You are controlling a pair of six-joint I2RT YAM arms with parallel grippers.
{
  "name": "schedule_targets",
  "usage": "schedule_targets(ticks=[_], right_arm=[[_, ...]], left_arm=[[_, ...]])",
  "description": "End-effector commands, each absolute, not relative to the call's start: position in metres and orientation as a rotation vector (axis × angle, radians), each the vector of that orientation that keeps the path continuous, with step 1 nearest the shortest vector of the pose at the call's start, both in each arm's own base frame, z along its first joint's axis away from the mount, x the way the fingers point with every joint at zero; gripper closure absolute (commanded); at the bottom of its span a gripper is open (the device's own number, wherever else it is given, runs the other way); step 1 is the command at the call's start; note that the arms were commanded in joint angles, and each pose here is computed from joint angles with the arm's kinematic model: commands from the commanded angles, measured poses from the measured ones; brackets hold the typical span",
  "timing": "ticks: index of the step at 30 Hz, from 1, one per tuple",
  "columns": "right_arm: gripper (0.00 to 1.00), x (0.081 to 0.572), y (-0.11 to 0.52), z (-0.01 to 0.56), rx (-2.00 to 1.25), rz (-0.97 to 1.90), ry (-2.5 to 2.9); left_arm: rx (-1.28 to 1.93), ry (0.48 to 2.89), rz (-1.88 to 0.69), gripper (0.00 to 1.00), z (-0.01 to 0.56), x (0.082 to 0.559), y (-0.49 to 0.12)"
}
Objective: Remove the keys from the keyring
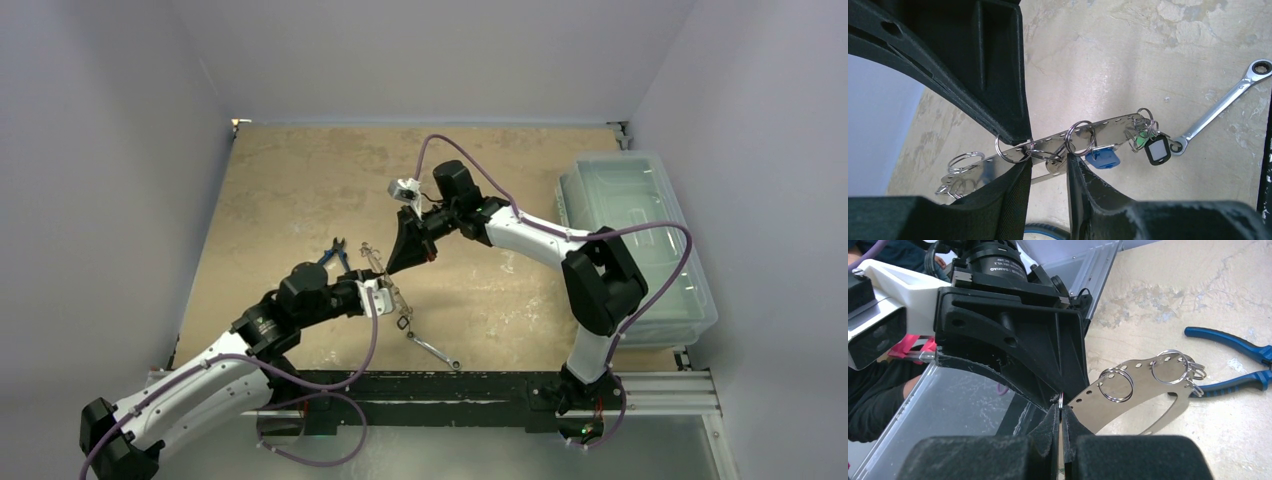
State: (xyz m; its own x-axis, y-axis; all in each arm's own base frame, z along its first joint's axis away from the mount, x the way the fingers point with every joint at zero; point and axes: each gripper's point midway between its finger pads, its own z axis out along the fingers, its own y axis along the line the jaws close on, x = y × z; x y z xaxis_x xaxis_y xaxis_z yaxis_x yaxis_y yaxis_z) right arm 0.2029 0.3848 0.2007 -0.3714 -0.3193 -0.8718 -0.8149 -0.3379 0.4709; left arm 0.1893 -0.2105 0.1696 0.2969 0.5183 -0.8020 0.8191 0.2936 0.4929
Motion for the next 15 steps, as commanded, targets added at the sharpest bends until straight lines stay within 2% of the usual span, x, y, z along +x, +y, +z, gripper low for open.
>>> schedule_targets(ticks=[1,12,15], right_arm=[[1.00,0.1923,0.3799,0.2336,-1.518,1.766,1.373],[1.00,0.1909,0.3780,0.2304,-1.532,1.762,1.379],[1.00,0.1919,0.3781,0.2297,-1.537,1.752,1.376]], left_arm=[[1.337,1.301,-0.337,0.71,0.1818,0.1920,-0.2192],[1.294,1.321,-0.332,1.00,0.1894,0.1927,-0.2146],[1.308,1.321,-0.325,1.00,0.1900,0.1906,-0.2119]])
